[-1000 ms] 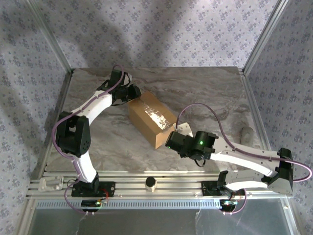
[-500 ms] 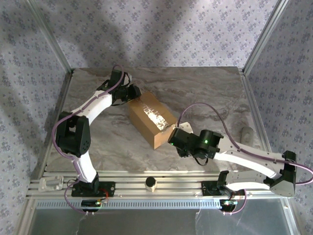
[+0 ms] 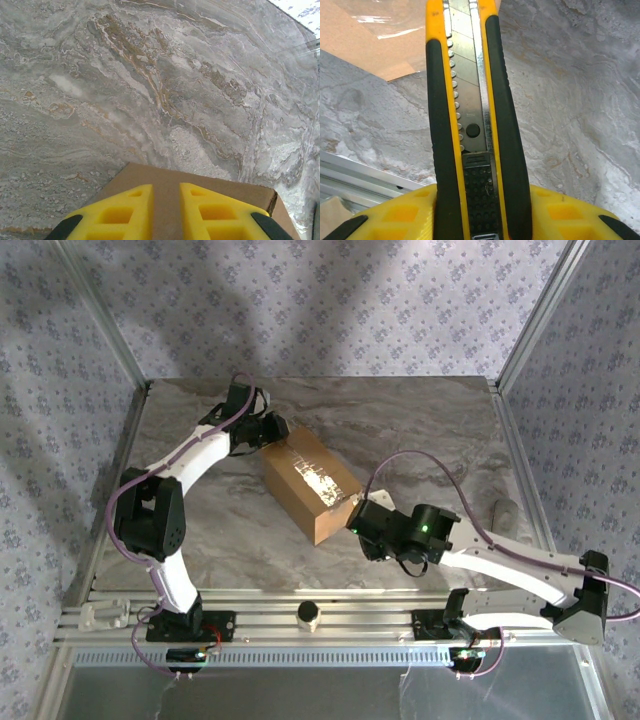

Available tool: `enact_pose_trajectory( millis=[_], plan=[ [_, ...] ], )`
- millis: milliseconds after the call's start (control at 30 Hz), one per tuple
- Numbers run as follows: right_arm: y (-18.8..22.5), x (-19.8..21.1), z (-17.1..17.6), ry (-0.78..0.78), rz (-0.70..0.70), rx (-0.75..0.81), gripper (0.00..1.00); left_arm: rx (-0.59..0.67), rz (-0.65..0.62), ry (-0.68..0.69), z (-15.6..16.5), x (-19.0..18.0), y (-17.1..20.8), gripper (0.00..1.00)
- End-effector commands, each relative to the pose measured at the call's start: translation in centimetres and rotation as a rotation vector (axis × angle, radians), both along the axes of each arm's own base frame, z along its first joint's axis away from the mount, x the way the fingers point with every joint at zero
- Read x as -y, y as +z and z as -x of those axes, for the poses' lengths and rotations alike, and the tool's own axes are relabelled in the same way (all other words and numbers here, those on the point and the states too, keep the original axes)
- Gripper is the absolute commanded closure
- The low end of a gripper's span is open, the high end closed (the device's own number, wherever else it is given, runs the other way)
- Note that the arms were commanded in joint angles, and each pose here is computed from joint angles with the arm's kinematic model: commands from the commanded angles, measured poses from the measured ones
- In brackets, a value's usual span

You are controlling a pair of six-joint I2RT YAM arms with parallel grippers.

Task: Unpack the express box

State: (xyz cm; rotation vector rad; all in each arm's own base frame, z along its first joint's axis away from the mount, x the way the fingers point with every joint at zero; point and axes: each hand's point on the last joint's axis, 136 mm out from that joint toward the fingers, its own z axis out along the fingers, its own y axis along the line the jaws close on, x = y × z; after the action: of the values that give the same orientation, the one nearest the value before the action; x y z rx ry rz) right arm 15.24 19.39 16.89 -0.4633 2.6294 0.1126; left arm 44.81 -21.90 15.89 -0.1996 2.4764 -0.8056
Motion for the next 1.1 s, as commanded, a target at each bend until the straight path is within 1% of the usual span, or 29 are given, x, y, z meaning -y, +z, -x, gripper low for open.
enact_pose_trajectory(
  millis=[0, 167, 500, 667, 833, 1067],
  plan=[
    [1.9, -2.1, -1.4, 0.039, -0.036, 0.099, 1.00, -0.077, -0.008, -0.099, 2.5, 2.6, -1.7, 0.80],
    [2.3, -2.1, -1.8, 0.047, 0.001, 0.153, 1.00, -0.087, -0.006, -0.115, 3.0, 3.3, -2.1, 0.80],
    [2.1, -3.5, -2.0, 0.080, -0.005, 0.177, 1.00, -0.101, 0.015, -0.145, 3.6, 4.9, -2.6, 0.80],
    [2.4, -4.0, -2.2, 0.083, -0.031, 0.192, 1.00, -0.106, 0.042, -0.159, 3.9, 5.7, -2.5, 0.80],
    [2.4, -5.0, -2.1, 0.095, -0.081, 0.166, 1.00, -0.113, 0.044, -0.172, 4.5, 6.3, -2.7, 0.80],
    [2.2, -5.4, -2.4, 0.083, -0.111, 0.137, 1.00, -0.133, 0.058, -0.176, 5.6, 6.8, -3.3, 0.81]
  ],
)
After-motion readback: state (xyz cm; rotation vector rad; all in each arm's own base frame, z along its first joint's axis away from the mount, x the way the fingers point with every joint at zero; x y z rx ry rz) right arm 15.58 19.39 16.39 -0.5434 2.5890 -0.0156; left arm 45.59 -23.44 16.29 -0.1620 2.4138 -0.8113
